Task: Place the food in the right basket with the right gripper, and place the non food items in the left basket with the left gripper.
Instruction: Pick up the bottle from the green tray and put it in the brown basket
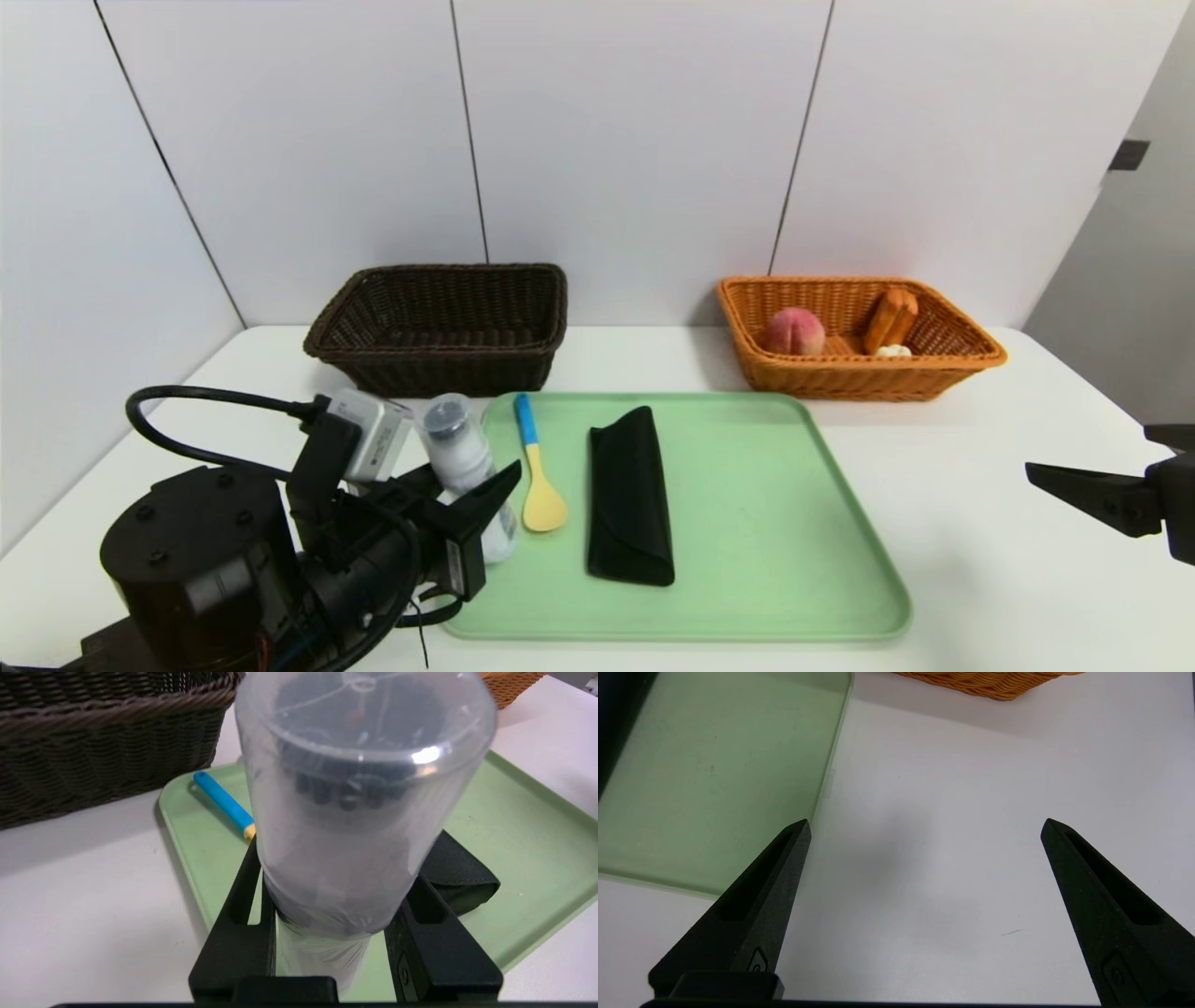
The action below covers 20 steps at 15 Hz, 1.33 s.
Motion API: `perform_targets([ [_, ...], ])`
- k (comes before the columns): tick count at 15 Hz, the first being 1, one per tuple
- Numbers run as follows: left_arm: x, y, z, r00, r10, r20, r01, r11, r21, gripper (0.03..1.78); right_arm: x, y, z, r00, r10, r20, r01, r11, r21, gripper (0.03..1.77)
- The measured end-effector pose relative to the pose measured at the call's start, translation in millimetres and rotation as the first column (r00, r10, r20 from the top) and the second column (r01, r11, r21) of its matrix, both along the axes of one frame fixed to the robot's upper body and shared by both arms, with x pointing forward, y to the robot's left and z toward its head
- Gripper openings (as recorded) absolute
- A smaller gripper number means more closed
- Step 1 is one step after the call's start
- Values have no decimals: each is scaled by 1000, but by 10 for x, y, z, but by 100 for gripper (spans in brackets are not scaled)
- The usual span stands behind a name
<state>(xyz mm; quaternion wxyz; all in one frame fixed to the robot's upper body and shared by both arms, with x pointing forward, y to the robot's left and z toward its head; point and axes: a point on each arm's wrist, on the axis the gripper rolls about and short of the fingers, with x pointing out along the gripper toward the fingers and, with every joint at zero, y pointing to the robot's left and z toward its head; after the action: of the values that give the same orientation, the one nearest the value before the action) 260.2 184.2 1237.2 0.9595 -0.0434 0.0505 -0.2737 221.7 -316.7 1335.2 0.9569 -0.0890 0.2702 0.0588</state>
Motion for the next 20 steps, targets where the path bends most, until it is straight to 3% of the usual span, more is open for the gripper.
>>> perform_targets([
  [3,224,81,298,997,58,51,-57,998,-11,64,-1,7,1,1000,12,1,-12,1000,-11,170],
  [7,708,476,898,987,107,118,-105,994,-27,64,9,16,15,1000,27,8,-27,1000,-11,170],
  [12,1183,743,1300,975,142,173,-140,990,-24,64,7,19,-12,999,34,-3,-34,999,-9,170],
  [15,1523,823,1372,974,161,157,-166,986,15,64,4,19,-33,999,36,-11,-36,999,-10,170],
  [20,2090,932,1090,975,202,92,-209,974,85,64,3,24,-42,999,50,-14,-50,999,-1,170],
])
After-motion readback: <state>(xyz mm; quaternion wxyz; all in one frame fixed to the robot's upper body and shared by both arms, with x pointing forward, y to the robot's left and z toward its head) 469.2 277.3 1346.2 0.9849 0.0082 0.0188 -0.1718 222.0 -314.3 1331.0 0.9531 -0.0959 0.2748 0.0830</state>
